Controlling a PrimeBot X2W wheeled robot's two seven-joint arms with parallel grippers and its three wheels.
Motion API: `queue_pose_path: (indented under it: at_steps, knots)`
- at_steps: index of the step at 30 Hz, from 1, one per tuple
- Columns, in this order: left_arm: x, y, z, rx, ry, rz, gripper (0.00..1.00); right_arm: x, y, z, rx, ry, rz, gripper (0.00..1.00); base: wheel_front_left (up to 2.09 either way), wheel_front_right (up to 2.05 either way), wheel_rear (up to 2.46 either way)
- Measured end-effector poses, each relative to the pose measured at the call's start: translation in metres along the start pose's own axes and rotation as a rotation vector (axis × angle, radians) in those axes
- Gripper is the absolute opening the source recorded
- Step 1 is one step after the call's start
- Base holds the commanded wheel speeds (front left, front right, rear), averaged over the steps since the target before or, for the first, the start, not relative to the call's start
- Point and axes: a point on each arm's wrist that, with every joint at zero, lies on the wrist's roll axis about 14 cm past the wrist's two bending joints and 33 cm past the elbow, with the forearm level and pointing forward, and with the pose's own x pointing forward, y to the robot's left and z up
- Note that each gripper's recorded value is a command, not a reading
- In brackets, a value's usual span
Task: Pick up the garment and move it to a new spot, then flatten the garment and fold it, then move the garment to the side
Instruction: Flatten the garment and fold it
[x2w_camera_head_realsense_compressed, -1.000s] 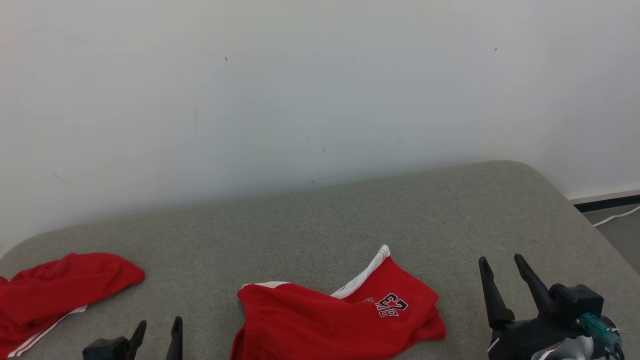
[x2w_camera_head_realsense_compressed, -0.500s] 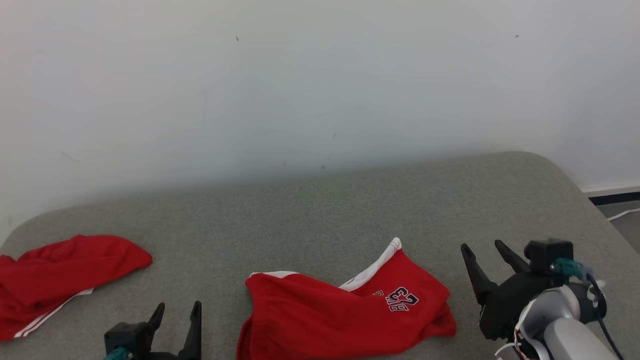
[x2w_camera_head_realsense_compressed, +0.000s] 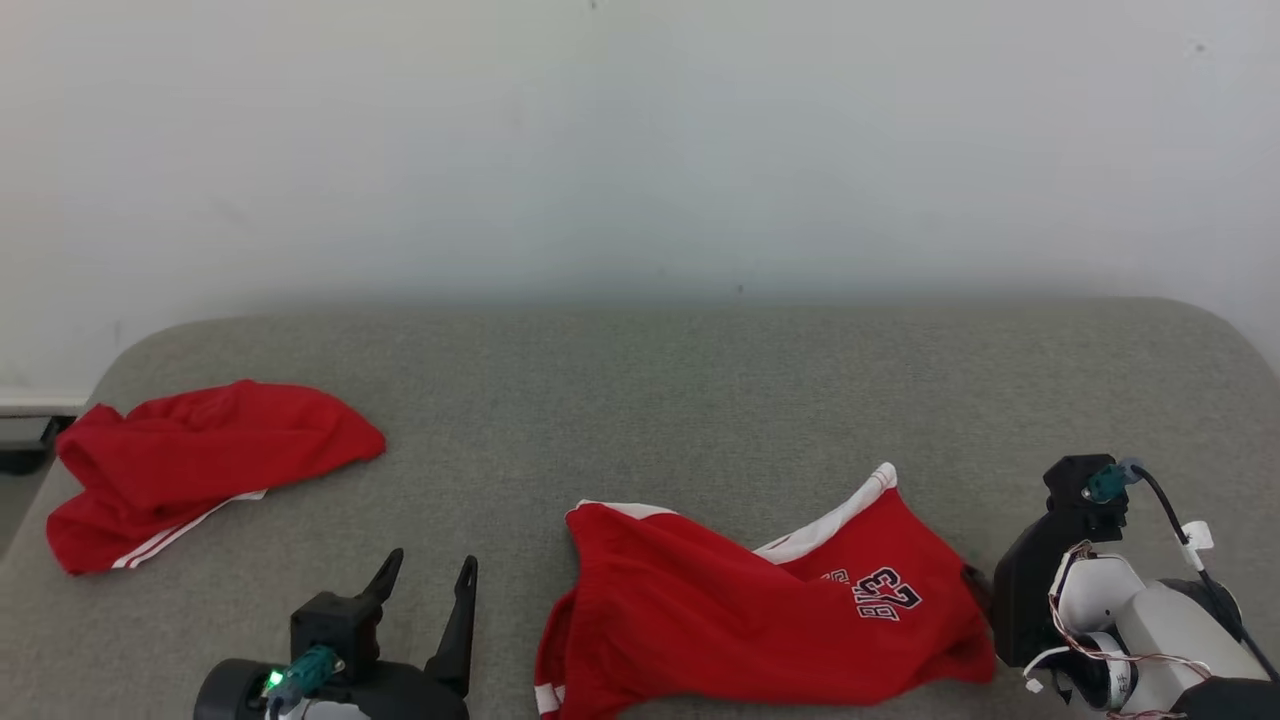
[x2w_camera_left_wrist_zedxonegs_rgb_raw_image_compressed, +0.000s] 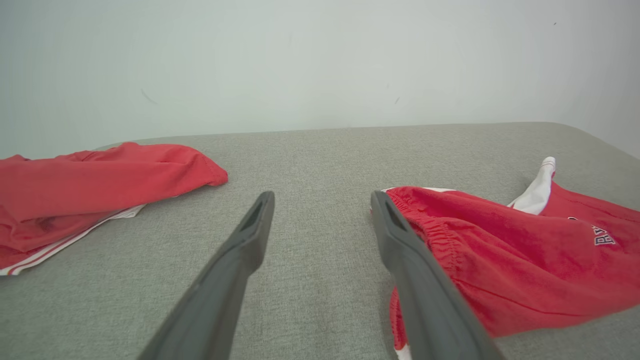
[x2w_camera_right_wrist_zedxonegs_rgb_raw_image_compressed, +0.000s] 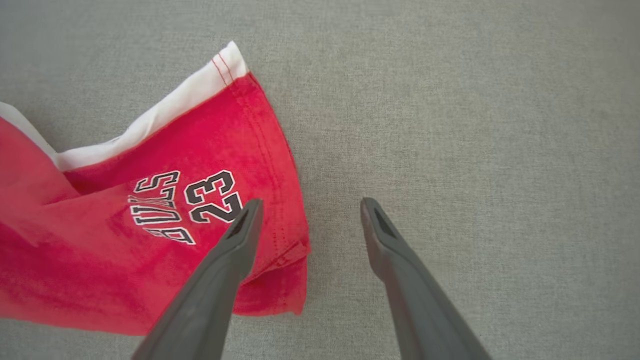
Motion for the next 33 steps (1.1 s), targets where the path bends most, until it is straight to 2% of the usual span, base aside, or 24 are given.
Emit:
queue_pose_path:
  at_steps: [9, 14, 15, 16, 18, 19, 20, 21, 23, 24, 25, 29, 33]
  knots:
    - [0.000, 0.007, 0.005, 0.011, 0.002, 0.029, 1.00, 0.029, 0.013, -0.028, 0.037, 0.196, 0.020, 1.00, 0.00, 0.00, 0.00]
    - [0.001, 0.015, -0.002, 0.007, 0.032, 0.050, 1.00, 0.045, 0.024, -0.021, 0.041, 0.231, 0.036, 1.00, 0.00, 0.00, 0.00]
    - [0.001, 0.016, -0.004, 0.005, 0.042, 0.052, 1.00, 0.048, 0.024, -0.022, 0.046, 0.241, 0.034, 0.95, 0.00, 0.00, 0.00]
    - [0.002, 0.017, -0.005, 0.004, 0.046, 0.055, 1.00, 0.051, 0.024, -0.024, 0.053, 0.255, 0.031, 0.95, 0.00, 0.00, 0.00]
    - [0.004, 0.020, -0.006, 0.005, 0.056, 0.062, 1.00, 0.055, 0.023, -0.030, 0.059, 0.282, 0.026, 0.81, 0.00, 0.00, 0.00]
    - [0.005, 0.023, -0.006, 0.005, 0.055, 0.067, 1.00, 0.057, 0.023, -0.031, 0.062, 0.295, 0.023, 0.77, 0.00, 0.00, 0.00]
    - [0.005, 0.024, -0.007, 0.004, 0.060, 0.072, 1.00, 0.060, 0.025, -0.030, 0.062, 0.304, 0.025, 0.65, 0.00, 0.00, 0.00]
    - [0.005, 0.026, -0.008, 0.002, 0.064, 0.077, 1.00, 0.062, 0.026, -0.029, 0.065, 0.312, 0.026, 0.60, 0.00, 0.00, 0.00]
    - [0.005, 0.028, -0.011, 0.000, 0.077, 0.083, 1.00, 0.064, 0.028, -0.028, 0.073, 0.324, 0.029, 0.34, 0.00, 0.00, 0.00]
    - [0.004, 0.029, -0.012, 0.000, 0.081, 0.085, 1.00, 0.065, 0.029, -0.030, 0.081, 0.333, 0.029, 0.08, 0.00, 0.00, 0.00]
    - [0.004, 0.030, -0.013, -0.001, 0.085, 0.087, 1.00, 0.065, 0.029, -0.033, 0.083, 0.345, 0.028, 0.00, 0.00, 0.00, 0.00]
    - [0.004, 0.033, -0.011, -0.001, 0.083, 0.098, 1.00, 0.065, 0.032, -0.028, 0.094, 0.343, 0.029, 0.00, 0.00, 0.00, 0.00]
    - [0.004, 0.033, -0.007, 0.000, 0.074, 0.097, 1.00, 0.062, 0.028, -0.023, 0.158, 0.319, 0.008, 0.00, 0.00, 0.00, 0.00]
